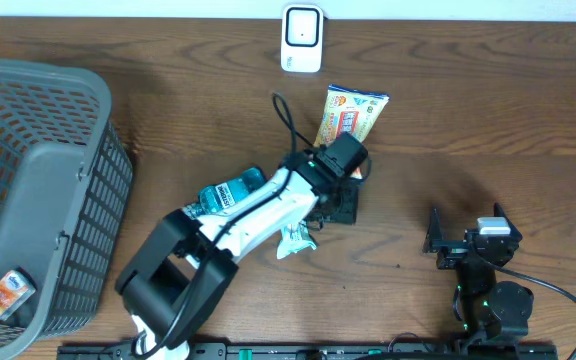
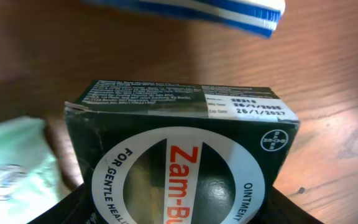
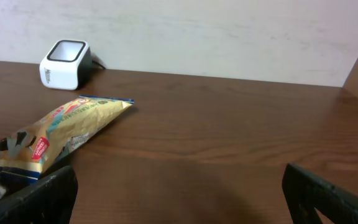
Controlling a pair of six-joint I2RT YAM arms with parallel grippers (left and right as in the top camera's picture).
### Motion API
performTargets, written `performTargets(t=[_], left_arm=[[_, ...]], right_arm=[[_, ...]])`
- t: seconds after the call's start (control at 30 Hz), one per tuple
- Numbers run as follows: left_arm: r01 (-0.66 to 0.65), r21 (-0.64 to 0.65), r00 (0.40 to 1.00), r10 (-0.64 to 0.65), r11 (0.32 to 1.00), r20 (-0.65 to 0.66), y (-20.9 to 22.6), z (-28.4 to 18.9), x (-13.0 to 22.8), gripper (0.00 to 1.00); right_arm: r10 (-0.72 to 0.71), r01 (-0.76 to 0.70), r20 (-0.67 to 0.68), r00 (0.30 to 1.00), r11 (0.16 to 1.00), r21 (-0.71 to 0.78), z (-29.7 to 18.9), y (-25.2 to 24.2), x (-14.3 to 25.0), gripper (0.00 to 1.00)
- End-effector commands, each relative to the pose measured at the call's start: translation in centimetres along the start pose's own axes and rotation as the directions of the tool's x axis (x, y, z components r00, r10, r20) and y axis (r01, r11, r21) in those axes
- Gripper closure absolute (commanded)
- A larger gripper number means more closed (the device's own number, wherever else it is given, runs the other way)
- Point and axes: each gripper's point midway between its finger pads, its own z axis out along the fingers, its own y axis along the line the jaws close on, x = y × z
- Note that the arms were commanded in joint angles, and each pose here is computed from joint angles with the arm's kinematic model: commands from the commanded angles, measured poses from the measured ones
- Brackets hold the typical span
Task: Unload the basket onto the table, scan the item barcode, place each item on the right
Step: 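Carry the Zam-Buk box to the table and set it beside the mint pouch, then move the left gripper back into the basket toward the orange tissue pack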
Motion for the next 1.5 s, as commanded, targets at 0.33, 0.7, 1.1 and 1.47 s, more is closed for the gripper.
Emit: performTargets(t=[0.33, 0.7, 1.1, 1.47], left_arm=[[-0.045, 0.059, 0.995, 0.039, 0.997, 0.094, -2.0, -4.2, -2.0, 0.19], [-0.009, -0.015, 0.816, 0.016, 1.000, 0.577, 3.8, -27.1, -9.9, 0.14], [0.807, 0.068, 0.181, -0.355, 0.587, 0.917, 26.3, -44.5, -1.8, 0.06], [0.936, 0.239, -0.327, -0.392, -0.258, 0.860, 38.3, -41.4, 12.4, 0.00]], right_arm=[[-0.010, 0.010, 0.003, 1.000, 1.000, -0.012, 0.0, 0.3, 0.0, 0.01], [-0.010, 0.010, 0.003, 1.000, 1.000, -0.012, 0.0, 0.3, 0.0, 0.01], [-0.010, 0.010, 0.003, 1.000, 1.000, -0.012, 0.0, 0.3, 0.0, 0.01], [-0.010, 0.010, 0.003, 1.000, 1.000, -0.012, 0.0, 0.3, 0.0, 0.01]])
